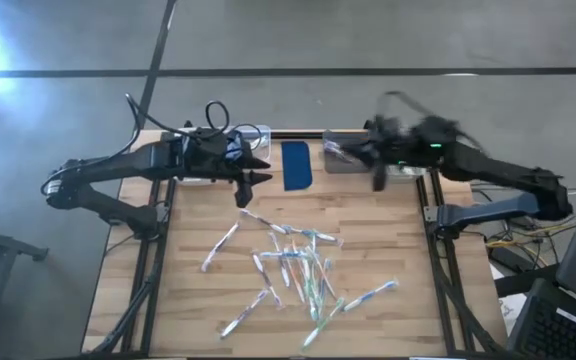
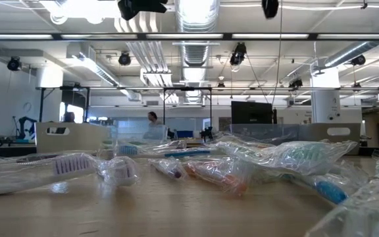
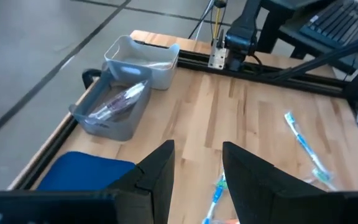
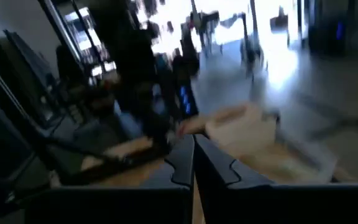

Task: Pick & Place Toothbrushes
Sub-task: Put the blue toothbrush into the white bin

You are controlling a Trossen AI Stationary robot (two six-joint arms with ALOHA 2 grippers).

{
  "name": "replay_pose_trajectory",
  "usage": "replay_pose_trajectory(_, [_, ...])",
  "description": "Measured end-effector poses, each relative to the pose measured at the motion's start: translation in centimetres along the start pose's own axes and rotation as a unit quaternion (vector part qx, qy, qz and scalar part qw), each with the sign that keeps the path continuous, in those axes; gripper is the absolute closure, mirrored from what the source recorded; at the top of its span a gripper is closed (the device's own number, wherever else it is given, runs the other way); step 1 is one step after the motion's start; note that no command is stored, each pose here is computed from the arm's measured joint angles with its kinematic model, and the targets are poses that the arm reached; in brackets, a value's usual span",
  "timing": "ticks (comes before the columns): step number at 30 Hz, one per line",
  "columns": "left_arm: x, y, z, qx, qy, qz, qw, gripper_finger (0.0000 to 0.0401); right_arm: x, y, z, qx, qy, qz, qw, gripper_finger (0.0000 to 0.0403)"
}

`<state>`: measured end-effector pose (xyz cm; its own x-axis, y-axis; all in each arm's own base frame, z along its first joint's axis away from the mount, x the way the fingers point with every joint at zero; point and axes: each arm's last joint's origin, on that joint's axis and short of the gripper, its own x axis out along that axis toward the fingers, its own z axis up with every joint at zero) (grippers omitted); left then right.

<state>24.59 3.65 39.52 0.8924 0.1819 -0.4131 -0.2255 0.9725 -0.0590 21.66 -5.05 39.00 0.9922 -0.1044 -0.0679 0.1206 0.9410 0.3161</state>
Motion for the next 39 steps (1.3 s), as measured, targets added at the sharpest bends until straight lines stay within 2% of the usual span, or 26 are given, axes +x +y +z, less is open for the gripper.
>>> replay_pose_trajectory(4, [-0.1,0.1,0.0,0.039,-0.002,0.006,0.999,0.0261,2.7,0.5,-2.4,0.111,0.130,-0.051,0.984,0.0394])
replay_pose_trajectory(6, [-0.2,0.1,0.0,0.060,-0.003,0.018,0.998,0.0261,3.7,1.2,-3.7,0.141,0.184,-0.102,0.967,0.0394])
replay_pose_trajectory(9, [-0.2,0.3,0.1,0.101,-0.002,0.037,0.994,0.0261,4.4,2.6,-5.7,0.172,0.250,-0.191,0.933,0.0394])
replay_pose_trajectory(14, [-0.2,0.7,0.1,0.171,0.003,0.050,0.984,0.0261,4.3,6.1,-7.1,0.259,0.277,-0.283,0.881,0.0394])
replay_pose_trajectory(20, [-0.2,1.5,0.1,0.232,0.011,0.061,0.971,0.0261,3.6,10.5,-8.6,0.372,0.253,-0.365,0.815,0.0394])
replay_pose_trajectory(25, [-0.1,2.1,0.1,0.259,0.012,0.048,0.965,0.0261,3.1,13.5,-10.5,0.414,0.253,-0.416,0.769,0.0394])
replay_pose_trajectory(29, [-0.1,2.4,-0.1,0.271,0.023,0.034,0.962,0.0261,2.2,15.2,-11.2,0.386,0.310,-0.437,0.751,0.0394])
replay_pose_trajectory(31, [-0.2,2.5,-0.3,0.272,0.034,0.033,0.961,0.0261,1.5,15.7,-11.3,0.341,0.390,-0.434,0.737,0.0394])
replay_pose_trajectory(34, [-0.2,2.6,-0.6,0.268,0.047,0.031,0.962,0.0261,0.0,16.0,-10.8,0.261,0.525,-0.397,0.706,0.0394])
replay_pose_trajectory(35, [-0.3,2.6,-0.6,0.264,0.050,0.031,0.963,0.0261,-0.3,16.0,-10.7,0.232,0.559,-0.370,0.705,0.0394])
replay_pose_trajectory(39, [-0.3,2.6,-0.7,0.202,0.052,0.033,0.977,0.0261,-0.5,16.0,-10.5,0.076,0.644,-0.219,0.729,0.0394])
